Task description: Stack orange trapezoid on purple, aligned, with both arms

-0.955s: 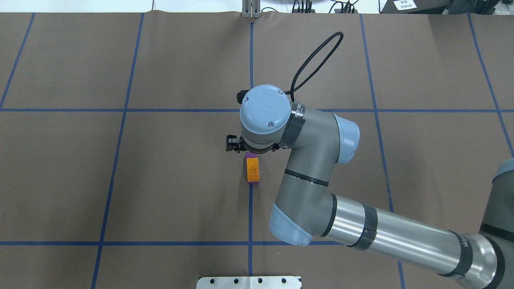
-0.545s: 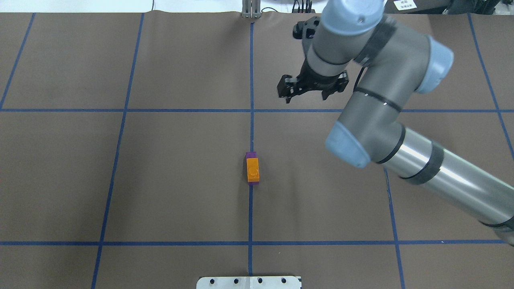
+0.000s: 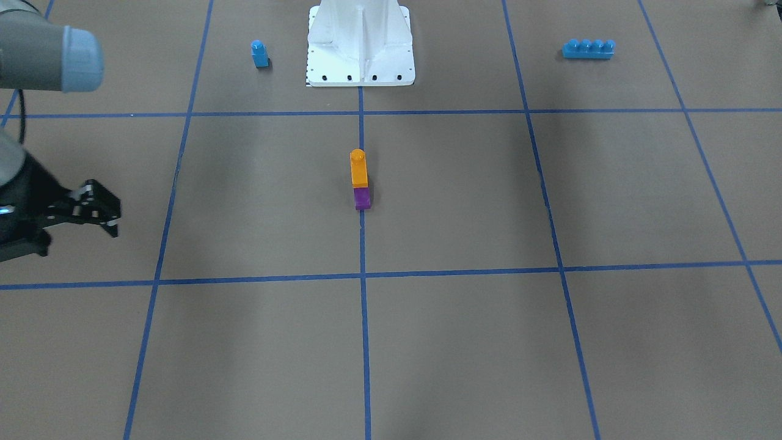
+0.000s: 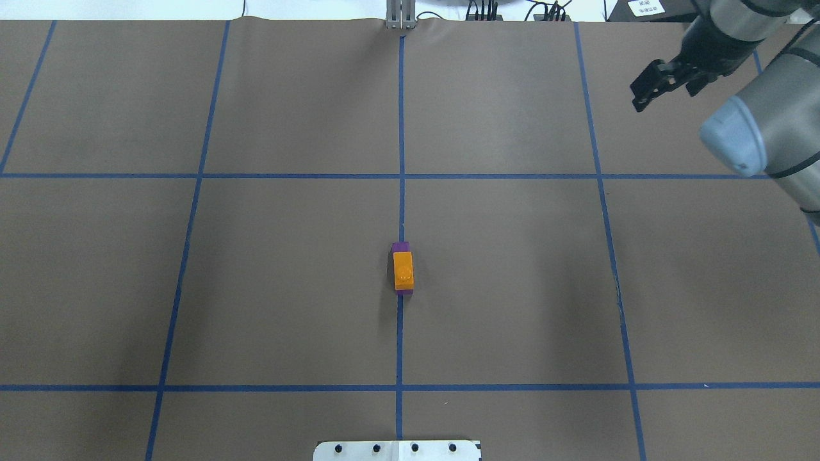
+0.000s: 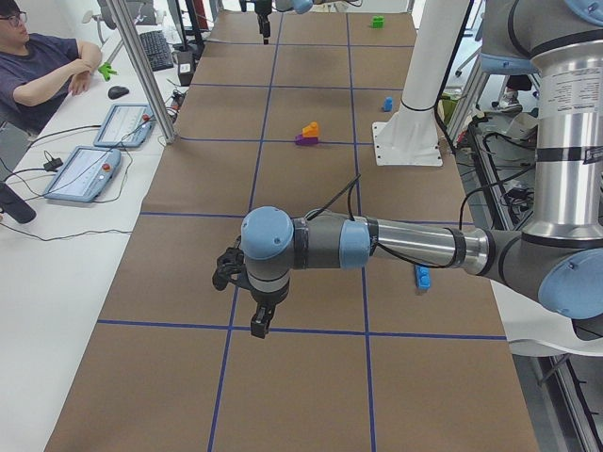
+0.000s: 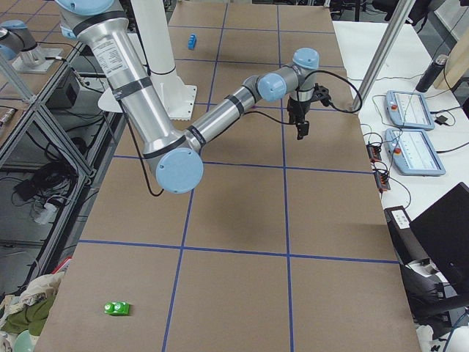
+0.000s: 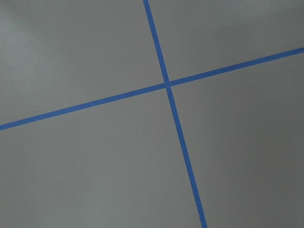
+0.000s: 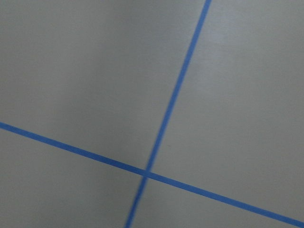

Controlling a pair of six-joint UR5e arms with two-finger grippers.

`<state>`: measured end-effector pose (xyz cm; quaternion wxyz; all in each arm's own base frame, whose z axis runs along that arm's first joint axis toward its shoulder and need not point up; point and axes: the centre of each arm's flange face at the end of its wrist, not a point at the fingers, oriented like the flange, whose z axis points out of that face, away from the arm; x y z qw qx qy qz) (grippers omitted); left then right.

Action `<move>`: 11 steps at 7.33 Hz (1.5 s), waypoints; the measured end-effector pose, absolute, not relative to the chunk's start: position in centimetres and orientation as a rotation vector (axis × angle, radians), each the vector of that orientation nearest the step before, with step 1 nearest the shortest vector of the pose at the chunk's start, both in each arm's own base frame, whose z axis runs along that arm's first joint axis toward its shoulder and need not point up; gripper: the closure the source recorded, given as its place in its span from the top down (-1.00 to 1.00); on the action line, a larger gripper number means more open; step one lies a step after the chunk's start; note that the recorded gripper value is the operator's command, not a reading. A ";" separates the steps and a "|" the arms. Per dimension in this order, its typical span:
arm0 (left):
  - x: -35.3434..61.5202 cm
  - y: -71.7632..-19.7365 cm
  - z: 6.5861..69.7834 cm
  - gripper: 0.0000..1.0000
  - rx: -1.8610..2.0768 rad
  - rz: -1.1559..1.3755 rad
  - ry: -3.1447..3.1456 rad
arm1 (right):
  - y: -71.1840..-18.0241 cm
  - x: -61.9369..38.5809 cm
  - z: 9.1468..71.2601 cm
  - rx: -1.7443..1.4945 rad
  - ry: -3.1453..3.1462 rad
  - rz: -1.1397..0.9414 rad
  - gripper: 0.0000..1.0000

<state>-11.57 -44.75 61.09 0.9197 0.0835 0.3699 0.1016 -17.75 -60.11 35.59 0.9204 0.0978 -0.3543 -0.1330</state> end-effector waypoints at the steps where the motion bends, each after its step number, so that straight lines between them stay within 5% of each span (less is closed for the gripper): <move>1: -11.6 -44.4 61.5 1.00 0.169 0.204 0.758 | -60.2 -12.6 40.3 0.196 -0.717 -0.313 1.00; 7: -11.6 -44.2 61.6 1.00 0.114 0.057 0.765 | -46.7 4.1 63.3 0.079 -0.693 -0.202 1.00; 11: -11.5 -43.9 61.6 1.00 0.114 0.057 0.767 | -47.7 5.7 60.0 0.060 -0.694 -0.162 1.00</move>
